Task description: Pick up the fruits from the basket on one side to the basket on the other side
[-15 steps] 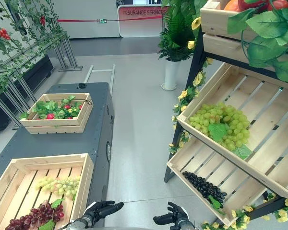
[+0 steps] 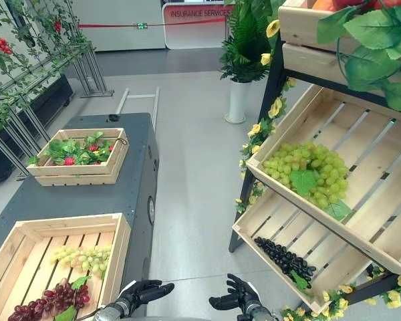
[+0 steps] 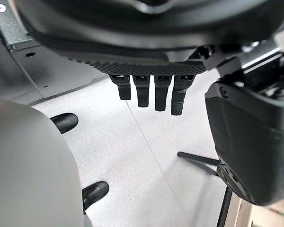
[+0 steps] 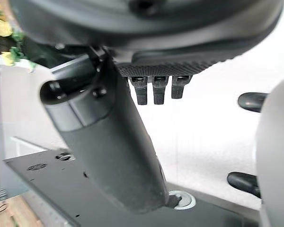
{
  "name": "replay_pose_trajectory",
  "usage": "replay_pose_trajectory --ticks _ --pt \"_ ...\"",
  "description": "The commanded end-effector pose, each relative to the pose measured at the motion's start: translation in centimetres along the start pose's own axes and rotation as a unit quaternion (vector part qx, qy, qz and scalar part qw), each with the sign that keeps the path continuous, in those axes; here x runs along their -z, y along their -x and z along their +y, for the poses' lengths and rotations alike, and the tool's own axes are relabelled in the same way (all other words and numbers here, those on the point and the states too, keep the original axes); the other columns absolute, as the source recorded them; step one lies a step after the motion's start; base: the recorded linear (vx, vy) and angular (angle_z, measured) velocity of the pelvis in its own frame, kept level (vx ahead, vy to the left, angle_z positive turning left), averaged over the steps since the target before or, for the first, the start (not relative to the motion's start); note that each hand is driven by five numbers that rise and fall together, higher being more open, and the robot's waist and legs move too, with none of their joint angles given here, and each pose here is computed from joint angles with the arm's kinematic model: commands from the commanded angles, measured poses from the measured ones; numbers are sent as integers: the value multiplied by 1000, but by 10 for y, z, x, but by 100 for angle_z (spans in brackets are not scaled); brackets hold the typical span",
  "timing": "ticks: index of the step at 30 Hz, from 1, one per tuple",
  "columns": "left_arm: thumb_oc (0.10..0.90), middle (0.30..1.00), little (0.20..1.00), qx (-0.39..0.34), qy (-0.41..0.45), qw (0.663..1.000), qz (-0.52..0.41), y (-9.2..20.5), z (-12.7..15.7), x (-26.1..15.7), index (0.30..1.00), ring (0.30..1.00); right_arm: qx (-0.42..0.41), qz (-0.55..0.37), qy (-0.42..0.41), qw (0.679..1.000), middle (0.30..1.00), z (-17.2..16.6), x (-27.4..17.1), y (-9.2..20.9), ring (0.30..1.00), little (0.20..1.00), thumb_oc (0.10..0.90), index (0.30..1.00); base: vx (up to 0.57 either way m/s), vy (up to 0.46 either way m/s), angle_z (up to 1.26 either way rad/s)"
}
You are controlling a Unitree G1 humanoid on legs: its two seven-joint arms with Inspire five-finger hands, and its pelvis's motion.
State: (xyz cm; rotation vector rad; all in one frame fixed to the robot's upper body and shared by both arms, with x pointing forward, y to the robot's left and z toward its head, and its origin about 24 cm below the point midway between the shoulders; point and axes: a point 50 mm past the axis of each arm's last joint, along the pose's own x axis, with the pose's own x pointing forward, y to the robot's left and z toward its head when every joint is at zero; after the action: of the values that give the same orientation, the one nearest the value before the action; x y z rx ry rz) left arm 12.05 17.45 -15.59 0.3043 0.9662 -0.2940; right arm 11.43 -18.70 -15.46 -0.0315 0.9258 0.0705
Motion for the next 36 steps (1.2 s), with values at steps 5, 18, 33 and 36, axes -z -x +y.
replay_pose_trajectory --ticks 5,18,33,36 --pt "800 900 900 -67 -21 956 -284 3 21 -104 900 900 3 -132 -48 990 900 -7 -63 -11 900 900 800 900 -28 17 0" --pt "800 900 900 -373 51 751 -543 103 144 -172 900 900 -21 -160 -118 980 900 -28 -65 -3 900 900 800 900 -15 23 12" --pt "800 900 900 -589 -195 682 -388 152 235 -162 900 900 4 -163 -82 983 900 -52 -69 2 900 900 800 900 -11 54 17" --pt "800 900 900 -626 -190 645 -396 170 250 -173 900 900 -4 -196 -58 979 900 -52 -94 -1 900 900 800 900 -238 95 19"
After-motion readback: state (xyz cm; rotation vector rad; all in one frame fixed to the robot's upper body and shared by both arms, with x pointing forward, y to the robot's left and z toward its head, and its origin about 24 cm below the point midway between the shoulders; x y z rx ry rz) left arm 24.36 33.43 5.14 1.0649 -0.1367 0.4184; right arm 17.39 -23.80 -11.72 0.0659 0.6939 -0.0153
